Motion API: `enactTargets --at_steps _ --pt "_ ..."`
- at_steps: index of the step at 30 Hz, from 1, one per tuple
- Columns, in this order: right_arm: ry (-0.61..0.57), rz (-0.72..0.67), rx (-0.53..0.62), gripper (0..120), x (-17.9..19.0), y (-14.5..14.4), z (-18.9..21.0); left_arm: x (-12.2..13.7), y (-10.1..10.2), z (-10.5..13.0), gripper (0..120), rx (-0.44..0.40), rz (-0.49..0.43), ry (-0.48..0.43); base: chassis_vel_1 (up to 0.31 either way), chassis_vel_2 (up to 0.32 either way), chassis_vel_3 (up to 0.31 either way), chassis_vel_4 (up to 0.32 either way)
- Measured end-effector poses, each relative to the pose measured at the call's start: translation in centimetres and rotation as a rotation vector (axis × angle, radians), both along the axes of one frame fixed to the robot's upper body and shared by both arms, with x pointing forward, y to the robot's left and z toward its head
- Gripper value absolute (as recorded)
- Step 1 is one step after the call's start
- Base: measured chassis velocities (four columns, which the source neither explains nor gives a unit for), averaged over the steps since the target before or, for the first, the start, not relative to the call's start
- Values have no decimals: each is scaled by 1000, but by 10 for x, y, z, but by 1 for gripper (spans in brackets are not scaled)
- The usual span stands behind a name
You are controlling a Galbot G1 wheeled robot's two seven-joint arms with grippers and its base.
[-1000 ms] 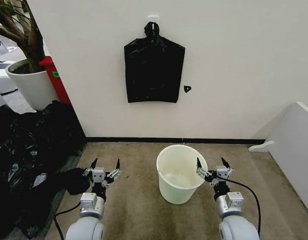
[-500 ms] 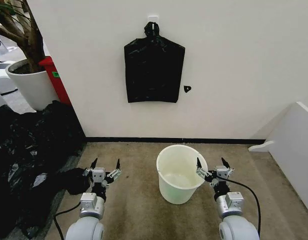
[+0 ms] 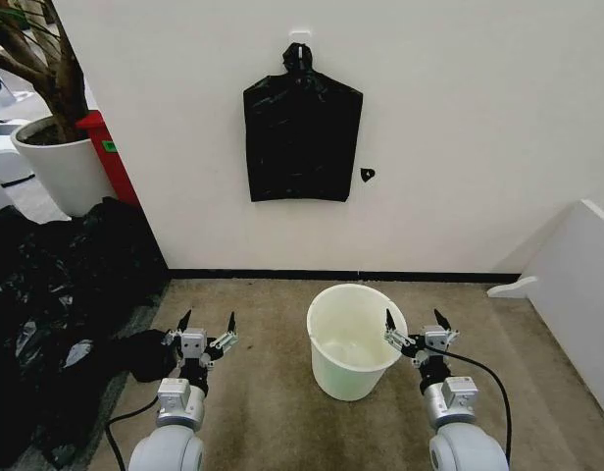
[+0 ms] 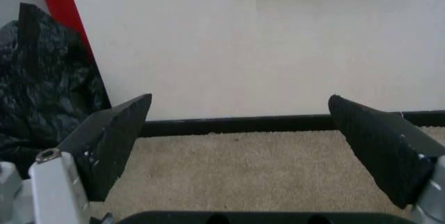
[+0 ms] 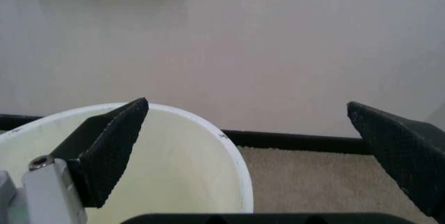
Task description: Place the garbage bag over the trash bin.
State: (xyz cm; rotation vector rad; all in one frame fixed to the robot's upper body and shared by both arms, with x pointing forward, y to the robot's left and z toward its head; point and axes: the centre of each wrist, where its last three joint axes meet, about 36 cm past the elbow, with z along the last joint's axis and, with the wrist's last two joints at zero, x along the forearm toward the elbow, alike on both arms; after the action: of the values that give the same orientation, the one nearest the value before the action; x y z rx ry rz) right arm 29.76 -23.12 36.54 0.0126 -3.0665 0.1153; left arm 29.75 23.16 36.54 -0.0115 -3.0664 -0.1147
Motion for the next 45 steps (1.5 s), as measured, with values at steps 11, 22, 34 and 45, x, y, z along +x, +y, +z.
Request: enactTargets --at_steps 11,22,34,45 --pt "-44 -30 109 100 -34 6 60 -31 62 60 100 -10 113 -57 0 0 0 0" --pt "-83 -47 213 100 -68 10 120 -53 89 112 100 -4 147 -110 0 0 0 0" --pt "-72 -51 276 100 -82 10 140 -76 107 183 100 7 114 -194 0 0 0 0" --pt "-77 -54 270 100 -81 9 139 -84 118 199 100 -14 103 -157 0 0 0 0"
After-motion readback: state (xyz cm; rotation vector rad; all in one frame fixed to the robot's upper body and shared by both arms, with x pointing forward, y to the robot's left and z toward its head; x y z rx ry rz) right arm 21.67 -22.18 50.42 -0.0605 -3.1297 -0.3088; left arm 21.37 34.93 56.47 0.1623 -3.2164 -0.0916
